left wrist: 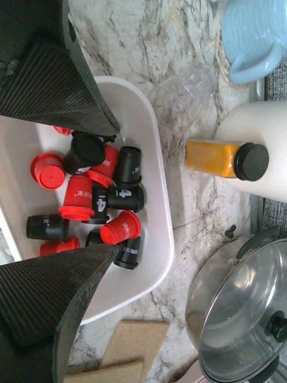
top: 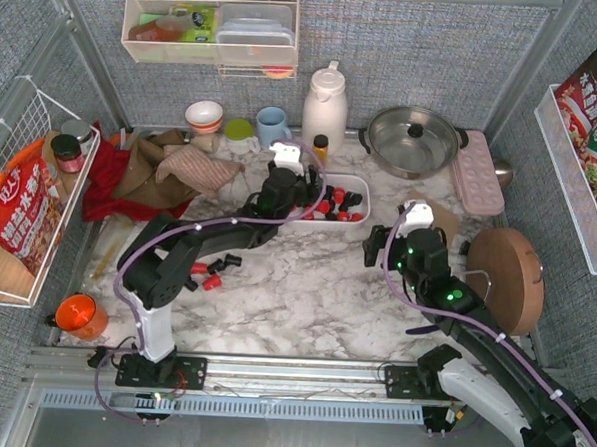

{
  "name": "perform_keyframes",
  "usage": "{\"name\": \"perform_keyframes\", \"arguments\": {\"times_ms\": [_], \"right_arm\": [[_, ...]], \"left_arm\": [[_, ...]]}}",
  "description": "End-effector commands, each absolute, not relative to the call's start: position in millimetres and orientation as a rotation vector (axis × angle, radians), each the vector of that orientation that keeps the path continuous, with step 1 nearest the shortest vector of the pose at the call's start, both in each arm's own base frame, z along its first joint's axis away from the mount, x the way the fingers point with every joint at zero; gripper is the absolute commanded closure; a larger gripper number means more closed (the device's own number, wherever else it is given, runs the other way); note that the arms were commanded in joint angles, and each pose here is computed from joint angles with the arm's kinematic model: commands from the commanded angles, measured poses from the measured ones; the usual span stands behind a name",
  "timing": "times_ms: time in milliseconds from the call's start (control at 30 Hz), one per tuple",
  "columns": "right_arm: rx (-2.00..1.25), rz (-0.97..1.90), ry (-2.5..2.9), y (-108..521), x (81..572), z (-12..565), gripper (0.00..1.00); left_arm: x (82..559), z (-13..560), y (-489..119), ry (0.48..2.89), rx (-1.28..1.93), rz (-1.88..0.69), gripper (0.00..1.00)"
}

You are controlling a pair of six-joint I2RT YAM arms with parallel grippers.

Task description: Mix the coffee capsules in the storage basket

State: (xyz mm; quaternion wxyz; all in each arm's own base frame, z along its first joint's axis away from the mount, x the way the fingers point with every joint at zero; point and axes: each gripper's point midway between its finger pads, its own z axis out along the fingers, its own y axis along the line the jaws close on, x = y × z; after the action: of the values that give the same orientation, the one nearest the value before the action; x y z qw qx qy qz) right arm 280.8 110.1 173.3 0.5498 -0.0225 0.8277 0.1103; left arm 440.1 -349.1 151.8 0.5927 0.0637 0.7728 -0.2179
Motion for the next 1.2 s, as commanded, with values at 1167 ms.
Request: {"name": "perform_keyframes", "arguments": {"times_ms": [1167], "right_arm": [[-0.118, 0.479, 2.022, 156, 288, 146, 0.16]], "left_arm": [[207, 64, -108, 2.335, -0.317, -0.133, 0.26]]}}
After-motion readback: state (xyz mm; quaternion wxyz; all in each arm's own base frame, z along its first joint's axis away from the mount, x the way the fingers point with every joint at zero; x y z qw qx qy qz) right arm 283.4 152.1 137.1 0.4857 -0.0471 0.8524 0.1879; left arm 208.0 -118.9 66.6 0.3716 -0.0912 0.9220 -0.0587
